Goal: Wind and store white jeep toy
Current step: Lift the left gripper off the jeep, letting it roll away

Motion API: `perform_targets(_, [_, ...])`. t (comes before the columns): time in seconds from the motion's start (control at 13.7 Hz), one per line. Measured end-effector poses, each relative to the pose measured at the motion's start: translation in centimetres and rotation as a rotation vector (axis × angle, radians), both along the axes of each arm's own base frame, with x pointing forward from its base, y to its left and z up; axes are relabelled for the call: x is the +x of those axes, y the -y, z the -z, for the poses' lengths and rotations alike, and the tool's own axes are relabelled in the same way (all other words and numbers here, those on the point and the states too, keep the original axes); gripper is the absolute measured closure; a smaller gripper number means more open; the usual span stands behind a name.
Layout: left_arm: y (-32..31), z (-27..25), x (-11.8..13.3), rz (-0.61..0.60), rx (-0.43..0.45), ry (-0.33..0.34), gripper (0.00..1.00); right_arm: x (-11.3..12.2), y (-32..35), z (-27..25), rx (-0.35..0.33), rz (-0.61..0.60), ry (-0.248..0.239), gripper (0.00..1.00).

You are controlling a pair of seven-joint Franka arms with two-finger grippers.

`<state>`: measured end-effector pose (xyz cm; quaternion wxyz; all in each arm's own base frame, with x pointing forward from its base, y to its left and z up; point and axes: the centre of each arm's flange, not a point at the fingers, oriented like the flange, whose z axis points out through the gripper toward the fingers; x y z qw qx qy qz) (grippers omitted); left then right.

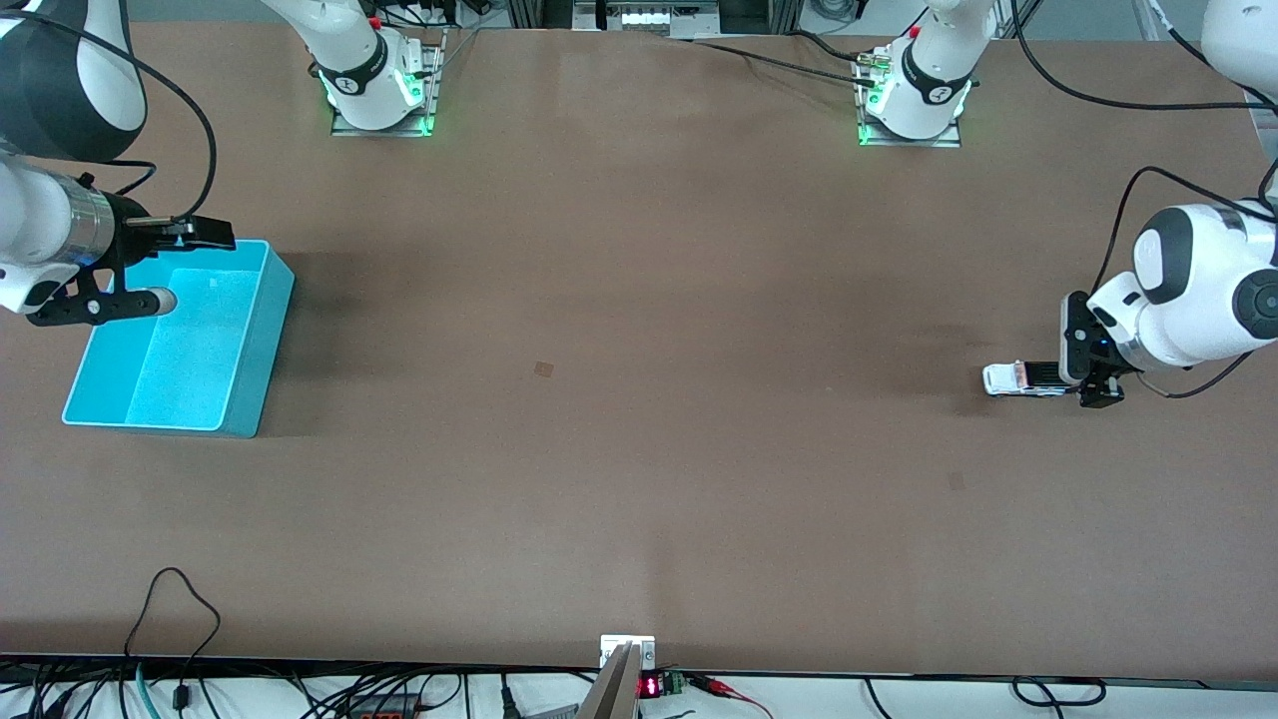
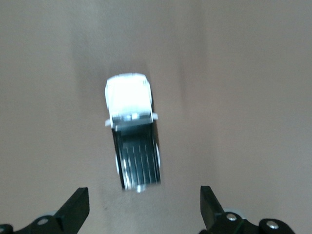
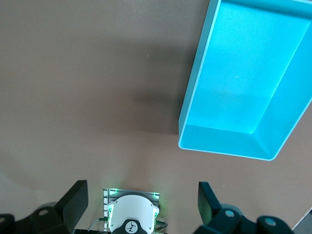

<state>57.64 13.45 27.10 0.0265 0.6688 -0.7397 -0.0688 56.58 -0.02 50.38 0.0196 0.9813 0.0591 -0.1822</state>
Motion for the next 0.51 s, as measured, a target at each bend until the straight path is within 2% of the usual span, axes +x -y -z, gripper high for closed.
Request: perform_targets(0.51, [1.8,-1.2,0.9,-0.017,-0.044,0.029,0.0,0.0,0.0,0.0,0.0,0.0,0.0,0.0])
